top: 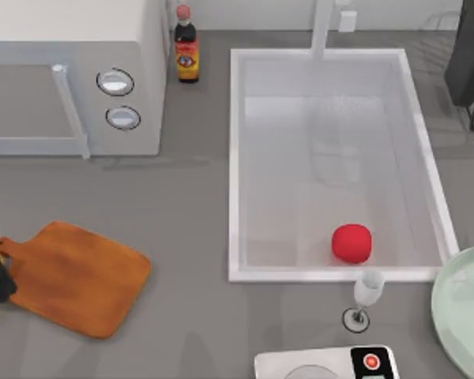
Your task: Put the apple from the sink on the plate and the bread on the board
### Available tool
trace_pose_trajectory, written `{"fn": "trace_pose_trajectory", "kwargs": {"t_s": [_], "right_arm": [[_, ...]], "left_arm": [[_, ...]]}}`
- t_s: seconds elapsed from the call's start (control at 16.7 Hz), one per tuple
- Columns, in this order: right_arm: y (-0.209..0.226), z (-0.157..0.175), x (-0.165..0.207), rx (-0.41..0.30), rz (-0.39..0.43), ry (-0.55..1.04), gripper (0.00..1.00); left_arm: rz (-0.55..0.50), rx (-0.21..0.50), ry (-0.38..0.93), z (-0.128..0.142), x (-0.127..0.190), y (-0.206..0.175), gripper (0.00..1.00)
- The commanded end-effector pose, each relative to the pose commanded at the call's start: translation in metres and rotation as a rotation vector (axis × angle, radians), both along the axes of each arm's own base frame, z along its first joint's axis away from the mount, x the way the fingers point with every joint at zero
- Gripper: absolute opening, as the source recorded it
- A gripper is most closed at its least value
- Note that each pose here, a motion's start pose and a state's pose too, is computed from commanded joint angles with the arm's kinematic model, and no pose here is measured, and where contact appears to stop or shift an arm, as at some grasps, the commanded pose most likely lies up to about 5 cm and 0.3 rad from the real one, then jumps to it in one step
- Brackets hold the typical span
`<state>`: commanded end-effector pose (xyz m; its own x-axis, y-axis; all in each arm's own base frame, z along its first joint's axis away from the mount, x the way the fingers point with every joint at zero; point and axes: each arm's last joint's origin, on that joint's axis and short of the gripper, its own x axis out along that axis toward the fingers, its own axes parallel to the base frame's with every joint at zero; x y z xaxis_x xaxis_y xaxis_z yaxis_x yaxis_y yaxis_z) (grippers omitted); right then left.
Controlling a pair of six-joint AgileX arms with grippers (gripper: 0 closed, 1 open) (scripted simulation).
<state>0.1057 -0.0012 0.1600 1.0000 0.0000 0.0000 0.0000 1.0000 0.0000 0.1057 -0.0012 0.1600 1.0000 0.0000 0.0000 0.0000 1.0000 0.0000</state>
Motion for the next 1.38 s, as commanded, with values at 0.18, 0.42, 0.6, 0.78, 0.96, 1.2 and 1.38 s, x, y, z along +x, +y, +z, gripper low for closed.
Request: {"fn": "trace_pose_trajectory", "kwargs": {"t_s": [0.18,0.42,0.6,0.78,0.96,1.2,1.38], "right_arm": [[0.000,0.000,0.000,0.000,0.000,0.000,1.00],[0.000,0.000,0.000,0.000,0.000,0.000,1.00],[0.000,0.002,0.000,0.003,0.003,0.007,1.00],[0.003,0.019,0.002,0.027,0.026,0.072,1.00],[0.009,0.047,0.011,0.066,0.064,0.209,1.00],[0.024,0.087,0.048,0.115,0.111,0.488,1.00],[0.046,0.104,0.095,0.134,0.127,0.736,1.00]], "left_arm": [[0.000,0.000,0.000,0.000,0.000,0.000,1.00],[0.000,0.000,0.000,0.000,0.000,0.000,1.00],[0.000,0.000,0.000,0.000,0.000,0.000,1.00],[0.000,0.000,0.000,0.000,0.000,0.000,1.00],[0.000,0.000,0.000,0.000,0.000,0.000,1.00],[0.000,0.000,0.000,0.000,0.000,0.000,1.00],[0.000,0.000,0.000,0.000,0.000,0.000,1.00]]}}
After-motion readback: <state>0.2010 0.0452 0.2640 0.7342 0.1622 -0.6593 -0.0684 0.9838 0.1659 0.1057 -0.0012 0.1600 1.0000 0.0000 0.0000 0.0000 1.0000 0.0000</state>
